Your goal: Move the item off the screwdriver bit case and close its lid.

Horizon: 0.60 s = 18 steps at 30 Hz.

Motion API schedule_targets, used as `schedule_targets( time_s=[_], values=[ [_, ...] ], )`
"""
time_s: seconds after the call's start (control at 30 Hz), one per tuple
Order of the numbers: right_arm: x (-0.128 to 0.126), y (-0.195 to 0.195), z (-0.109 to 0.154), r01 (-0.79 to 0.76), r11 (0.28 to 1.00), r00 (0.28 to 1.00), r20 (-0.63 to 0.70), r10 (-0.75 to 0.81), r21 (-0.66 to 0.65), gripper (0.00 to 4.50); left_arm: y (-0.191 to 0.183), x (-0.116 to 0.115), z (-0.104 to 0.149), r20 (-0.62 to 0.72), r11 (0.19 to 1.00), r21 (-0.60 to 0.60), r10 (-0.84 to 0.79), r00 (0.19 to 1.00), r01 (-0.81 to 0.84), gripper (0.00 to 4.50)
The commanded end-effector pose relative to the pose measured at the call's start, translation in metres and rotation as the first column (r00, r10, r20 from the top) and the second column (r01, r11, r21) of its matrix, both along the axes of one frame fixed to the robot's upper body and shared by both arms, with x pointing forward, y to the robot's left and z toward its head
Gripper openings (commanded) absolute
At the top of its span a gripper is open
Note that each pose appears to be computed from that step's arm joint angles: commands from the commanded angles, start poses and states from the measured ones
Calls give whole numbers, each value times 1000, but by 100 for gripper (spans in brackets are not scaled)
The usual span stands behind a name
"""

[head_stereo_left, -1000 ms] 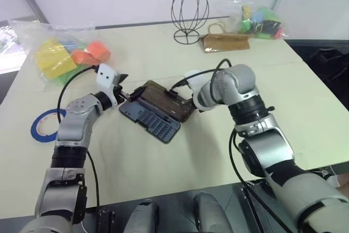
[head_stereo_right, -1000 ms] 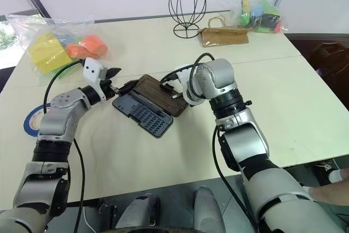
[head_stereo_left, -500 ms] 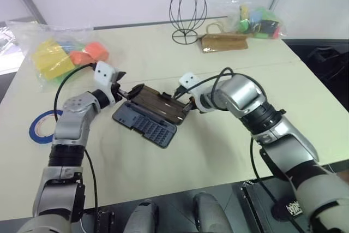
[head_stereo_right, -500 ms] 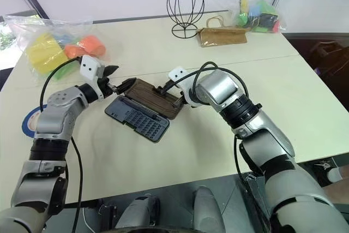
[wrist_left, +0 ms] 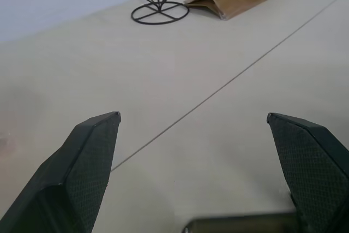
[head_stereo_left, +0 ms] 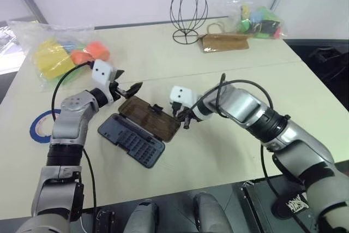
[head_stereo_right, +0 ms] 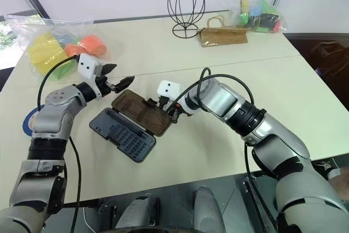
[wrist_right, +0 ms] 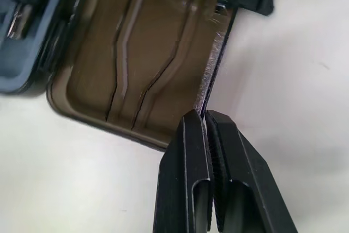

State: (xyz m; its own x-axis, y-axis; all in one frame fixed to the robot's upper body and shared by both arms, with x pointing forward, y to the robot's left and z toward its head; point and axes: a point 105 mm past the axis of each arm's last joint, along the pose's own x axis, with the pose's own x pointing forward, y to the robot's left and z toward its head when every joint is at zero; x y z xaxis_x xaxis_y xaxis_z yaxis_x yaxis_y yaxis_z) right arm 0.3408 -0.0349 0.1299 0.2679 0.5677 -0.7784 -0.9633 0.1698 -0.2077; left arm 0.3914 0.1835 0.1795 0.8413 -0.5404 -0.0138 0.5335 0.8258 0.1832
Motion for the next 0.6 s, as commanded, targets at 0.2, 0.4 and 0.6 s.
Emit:
schedule_targets(
  time_s=[0.2, 0.4, 0.6],
  values=[
    [1, 3, 9, -114, 993, 990, 82, 116, -38, 5, 4, -1, 21, 71, 1000, -4, 7, 997, -7, 450],
    [11, -6, 7, -219, 961, 941, 226, 254, -170, 5, 2, 0, 22, 72, 1000, -6, 2, 997, -1, 450],
    [16, -12, 6, -312, 912, 879, 282, 383, -267, 5, -1, 0, 21, 71, 1000, -9, -4, 997, 5, 450]
  ],
)
